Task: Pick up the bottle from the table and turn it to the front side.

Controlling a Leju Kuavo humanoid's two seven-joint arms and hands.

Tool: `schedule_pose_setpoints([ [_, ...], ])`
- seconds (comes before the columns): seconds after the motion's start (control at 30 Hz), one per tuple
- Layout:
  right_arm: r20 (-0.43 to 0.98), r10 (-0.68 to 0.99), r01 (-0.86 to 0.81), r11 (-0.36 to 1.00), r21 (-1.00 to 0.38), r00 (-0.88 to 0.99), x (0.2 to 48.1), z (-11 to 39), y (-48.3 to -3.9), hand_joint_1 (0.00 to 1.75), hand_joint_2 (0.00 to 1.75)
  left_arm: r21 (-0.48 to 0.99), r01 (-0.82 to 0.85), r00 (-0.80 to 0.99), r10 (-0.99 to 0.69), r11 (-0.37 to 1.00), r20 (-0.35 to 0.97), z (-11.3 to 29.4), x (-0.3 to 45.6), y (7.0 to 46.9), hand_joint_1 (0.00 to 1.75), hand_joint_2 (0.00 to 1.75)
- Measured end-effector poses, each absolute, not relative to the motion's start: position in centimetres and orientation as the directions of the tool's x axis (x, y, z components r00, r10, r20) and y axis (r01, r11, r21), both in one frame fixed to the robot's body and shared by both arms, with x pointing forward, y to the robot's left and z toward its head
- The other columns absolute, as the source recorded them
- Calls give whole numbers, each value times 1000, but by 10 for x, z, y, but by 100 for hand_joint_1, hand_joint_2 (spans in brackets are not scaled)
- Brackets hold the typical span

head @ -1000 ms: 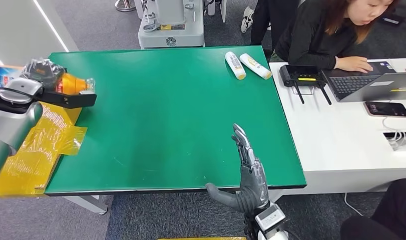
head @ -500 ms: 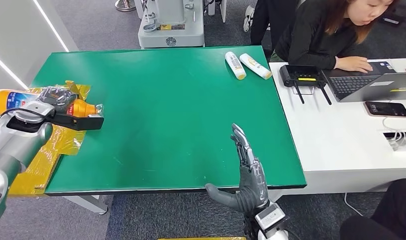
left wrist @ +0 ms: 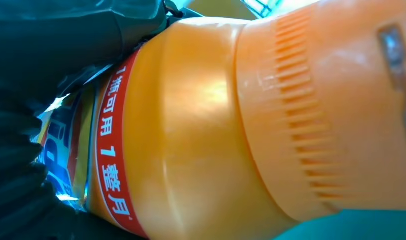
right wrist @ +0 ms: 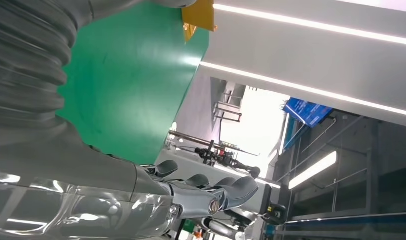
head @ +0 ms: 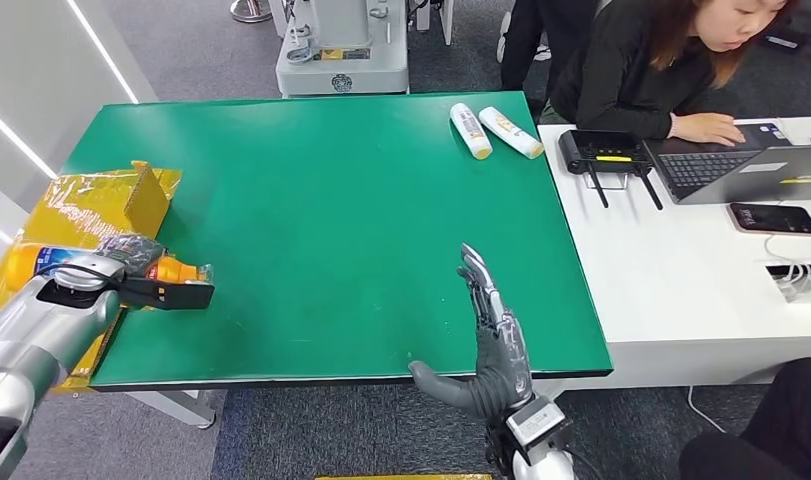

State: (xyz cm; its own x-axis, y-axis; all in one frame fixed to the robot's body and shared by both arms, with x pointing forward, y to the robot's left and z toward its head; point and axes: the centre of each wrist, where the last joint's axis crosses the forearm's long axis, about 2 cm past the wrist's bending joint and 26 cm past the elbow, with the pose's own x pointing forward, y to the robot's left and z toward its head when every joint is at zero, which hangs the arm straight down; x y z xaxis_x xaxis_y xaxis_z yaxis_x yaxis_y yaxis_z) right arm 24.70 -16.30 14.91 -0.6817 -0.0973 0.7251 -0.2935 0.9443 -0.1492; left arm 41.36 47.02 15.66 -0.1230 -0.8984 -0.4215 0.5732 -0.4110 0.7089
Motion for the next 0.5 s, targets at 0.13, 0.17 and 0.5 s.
schedule_pose_setpoints([
  [0.13,728,-95,-297,943,-153,-679,247,144,-163,0,175,705,588,-120,-904,-398,-410,151,409,472,175,175],
  [0.17,729,-95,-299,942,-155,-677,246,143,-163,0,175,705,587,-120,-904,-397,-409,150,409,472,175,175],
  [0.5,740,-105,-332,929,-166,-664,240,136,-157,0,175,749,531,-138,-913,-396,-385,135,395,481,0,175],
])
